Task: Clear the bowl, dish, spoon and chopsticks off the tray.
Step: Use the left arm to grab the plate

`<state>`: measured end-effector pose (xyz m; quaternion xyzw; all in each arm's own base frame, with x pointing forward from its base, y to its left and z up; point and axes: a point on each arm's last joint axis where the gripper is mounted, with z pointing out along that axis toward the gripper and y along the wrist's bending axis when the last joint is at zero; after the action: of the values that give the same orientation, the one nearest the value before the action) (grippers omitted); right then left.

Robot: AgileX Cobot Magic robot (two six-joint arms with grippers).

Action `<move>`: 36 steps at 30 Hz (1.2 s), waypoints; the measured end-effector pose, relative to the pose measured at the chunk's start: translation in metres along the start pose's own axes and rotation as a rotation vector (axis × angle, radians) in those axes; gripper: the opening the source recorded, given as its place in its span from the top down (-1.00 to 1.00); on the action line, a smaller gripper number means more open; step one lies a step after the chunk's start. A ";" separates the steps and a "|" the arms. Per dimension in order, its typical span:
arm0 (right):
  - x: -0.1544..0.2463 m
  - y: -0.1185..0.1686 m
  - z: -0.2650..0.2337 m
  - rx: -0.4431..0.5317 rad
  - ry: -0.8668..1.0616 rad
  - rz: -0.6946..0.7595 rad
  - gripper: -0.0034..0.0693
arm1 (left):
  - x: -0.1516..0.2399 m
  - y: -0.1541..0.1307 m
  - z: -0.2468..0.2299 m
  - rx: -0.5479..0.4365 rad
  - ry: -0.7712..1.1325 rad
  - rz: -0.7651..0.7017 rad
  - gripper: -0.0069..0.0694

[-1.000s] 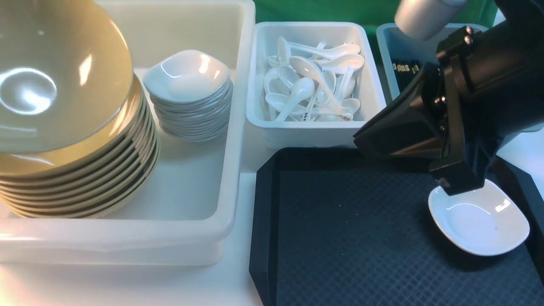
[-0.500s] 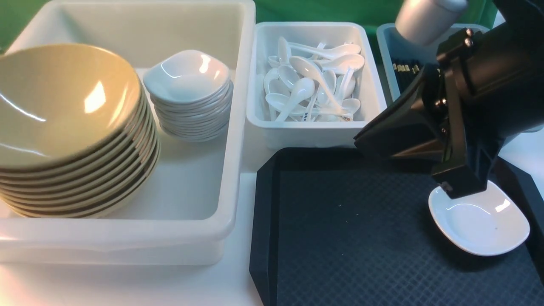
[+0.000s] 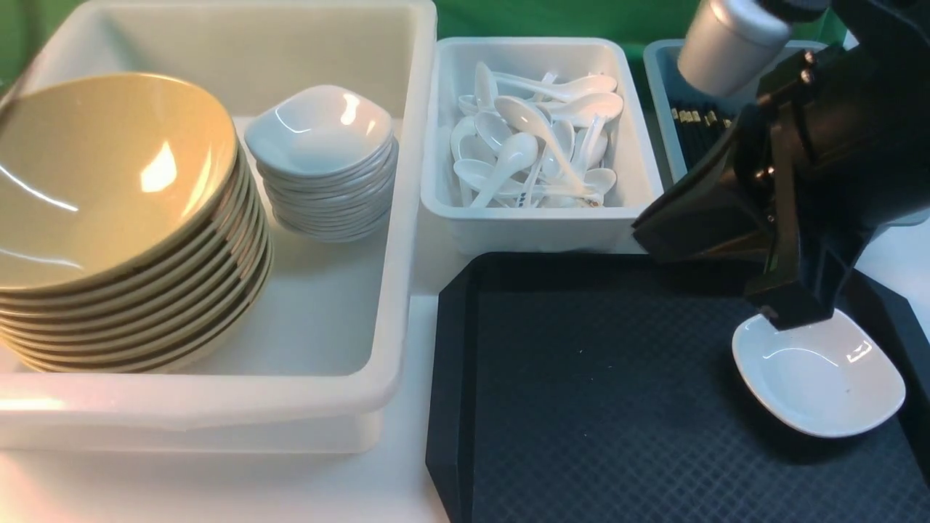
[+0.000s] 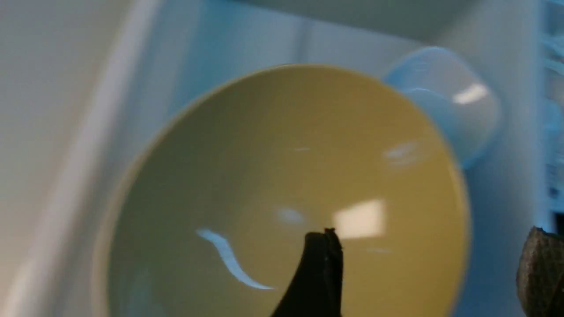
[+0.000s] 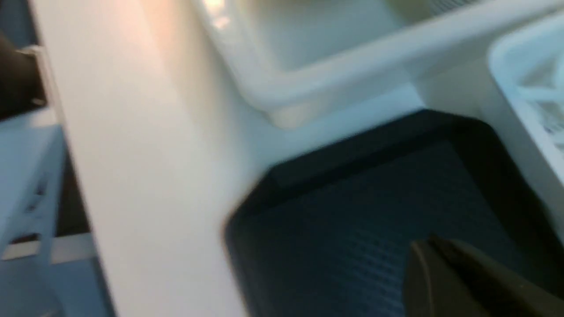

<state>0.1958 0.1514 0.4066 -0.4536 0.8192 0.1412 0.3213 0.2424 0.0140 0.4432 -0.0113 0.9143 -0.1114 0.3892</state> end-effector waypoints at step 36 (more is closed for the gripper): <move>0.146 0.035 -0.105 0.459 -0.012 0.363 0.74 | 0.182 -0.371 0.306 0.488 0.408 0.607 -0.43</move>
<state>0.0693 0.0208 0.3881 -0.2141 0.8955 0.0101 0.3900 0.3098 -0.4273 0.1874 0.3722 0.8812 -0.2048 0.2073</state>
